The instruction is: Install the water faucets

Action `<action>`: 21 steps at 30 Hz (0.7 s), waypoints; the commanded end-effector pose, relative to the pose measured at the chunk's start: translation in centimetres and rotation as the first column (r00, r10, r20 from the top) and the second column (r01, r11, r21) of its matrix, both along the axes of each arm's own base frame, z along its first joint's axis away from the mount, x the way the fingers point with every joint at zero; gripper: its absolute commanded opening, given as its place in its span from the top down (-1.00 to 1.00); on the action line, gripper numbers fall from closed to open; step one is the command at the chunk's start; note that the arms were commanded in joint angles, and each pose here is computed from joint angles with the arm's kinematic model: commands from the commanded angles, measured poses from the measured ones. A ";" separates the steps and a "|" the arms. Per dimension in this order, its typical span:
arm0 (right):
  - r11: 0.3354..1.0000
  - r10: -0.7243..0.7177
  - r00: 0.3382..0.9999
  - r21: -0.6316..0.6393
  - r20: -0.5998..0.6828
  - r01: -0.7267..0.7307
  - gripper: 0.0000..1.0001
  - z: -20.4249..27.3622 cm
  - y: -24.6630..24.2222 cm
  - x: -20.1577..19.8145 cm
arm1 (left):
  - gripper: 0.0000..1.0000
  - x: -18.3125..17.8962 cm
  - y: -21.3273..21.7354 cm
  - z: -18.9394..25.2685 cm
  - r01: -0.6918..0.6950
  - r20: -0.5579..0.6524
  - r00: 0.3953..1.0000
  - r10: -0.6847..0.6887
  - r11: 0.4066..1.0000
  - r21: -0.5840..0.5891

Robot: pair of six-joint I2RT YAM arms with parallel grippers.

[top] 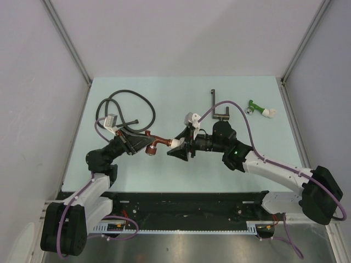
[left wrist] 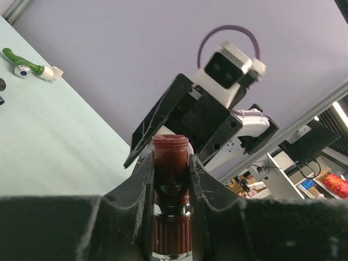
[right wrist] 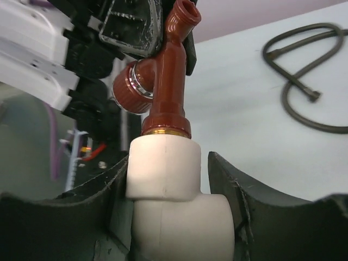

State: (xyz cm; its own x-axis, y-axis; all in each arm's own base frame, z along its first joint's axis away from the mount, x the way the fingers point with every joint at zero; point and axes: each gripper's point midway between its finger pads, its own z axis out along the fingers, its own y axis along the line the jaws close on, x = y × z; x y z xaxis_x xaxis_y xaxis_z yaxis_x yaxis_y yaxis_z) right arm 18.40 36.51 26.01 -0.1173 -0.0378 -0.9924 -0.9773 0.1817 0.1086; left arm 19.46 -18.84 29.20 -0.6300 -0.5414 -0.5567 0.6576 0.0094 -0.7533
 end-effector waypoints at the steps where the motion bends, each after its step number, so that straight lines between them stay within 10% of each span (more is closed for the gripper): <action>1: 0.962 0.203 0.944 0.233 -0.261 -0.142 1.00 5.3 0.0 -2.0 | 1.00 -4.0 1.0 5.6 -0.025 0.438 0.897 0.054 0.997 -0.072; 12: 0.958 0.243 0.770 0.271 -0.590 -0.094 0.92 3.9 0.2 -0.3 | 1.00 -4.1 1.0 5.6 -0.025 0.442 0.896 0.055 0.997 -0.074; 21: 0.984 0.008 0.901 0.166 -0.433 0.071 -0.33 4.8 -2.0 1.3 | 1.00 -3.7 1.0 5.3 -0.024 0.415 0.908 0.054 0.997 -0.077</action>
